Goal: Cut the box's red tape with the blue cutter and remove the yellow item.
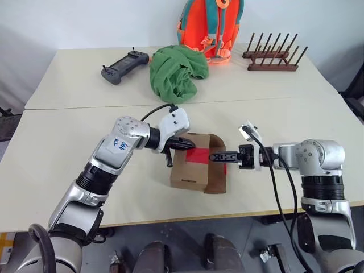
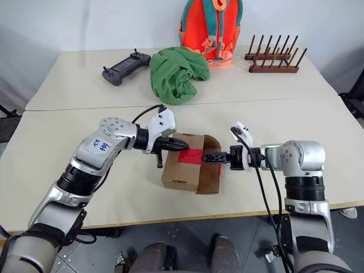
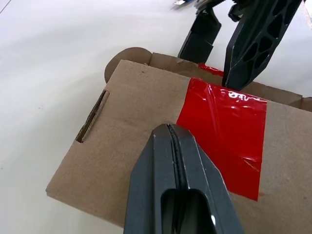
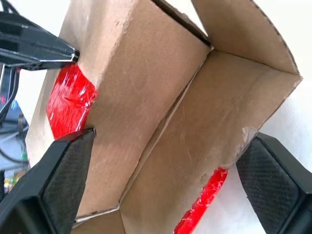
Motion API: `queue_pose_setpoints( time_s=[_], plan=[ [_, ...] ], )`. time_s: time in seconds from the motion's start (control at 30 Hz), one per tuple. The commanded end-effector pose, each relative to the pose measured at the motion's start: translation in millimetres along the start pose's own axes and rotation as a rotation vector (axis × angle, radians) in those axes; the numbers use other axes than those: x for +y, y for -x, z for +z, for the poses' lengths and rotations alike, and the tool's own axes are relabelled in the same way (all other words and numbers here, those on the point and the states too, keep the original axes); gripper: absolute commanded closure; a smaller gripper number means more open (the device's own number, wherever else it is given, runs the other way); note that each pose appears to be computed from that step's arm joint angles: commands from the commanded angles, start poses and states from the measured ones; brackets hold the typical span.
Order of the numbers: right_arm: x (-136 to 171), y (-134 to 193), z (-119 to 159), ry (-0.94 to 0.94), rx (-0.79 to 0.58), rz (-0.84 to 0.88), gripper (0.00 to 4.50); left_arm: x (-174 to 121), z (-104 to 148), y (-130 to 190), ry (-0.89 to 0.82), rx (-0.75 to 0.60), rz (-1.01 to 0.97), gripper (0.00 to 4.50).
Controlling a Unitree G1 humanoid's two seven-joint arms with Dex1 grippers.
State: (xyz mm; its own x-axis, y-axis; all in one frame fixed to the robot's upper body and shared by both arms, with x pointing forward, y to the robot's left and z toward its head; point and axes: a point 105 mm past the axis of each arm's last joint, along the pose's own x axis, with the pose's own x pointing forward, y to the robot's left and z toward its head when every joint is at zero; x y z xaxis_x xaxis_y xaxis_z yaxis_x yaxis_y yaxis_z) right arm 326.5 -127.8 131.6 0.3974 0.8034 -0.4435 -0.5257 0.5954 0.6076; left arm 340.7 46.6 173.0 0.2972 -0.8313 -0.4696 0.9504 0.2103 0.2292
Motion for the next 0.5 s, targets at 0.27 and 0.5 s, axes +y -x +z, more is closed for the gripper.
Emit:
queue_pose_setpoints(
  time_s=[0.27,0.5],
  plan=[
    [2,1,-35,-0.041,0.044,-0.036,0.04,-9,-9,-6,-0.014,0.041,-0.036,4.50],
    [5,-2,-49,-0.060,0.054,-0.029,0.04,-9,-10,-6,-0.013,0.043,-0.031,4.50]
  ],
)
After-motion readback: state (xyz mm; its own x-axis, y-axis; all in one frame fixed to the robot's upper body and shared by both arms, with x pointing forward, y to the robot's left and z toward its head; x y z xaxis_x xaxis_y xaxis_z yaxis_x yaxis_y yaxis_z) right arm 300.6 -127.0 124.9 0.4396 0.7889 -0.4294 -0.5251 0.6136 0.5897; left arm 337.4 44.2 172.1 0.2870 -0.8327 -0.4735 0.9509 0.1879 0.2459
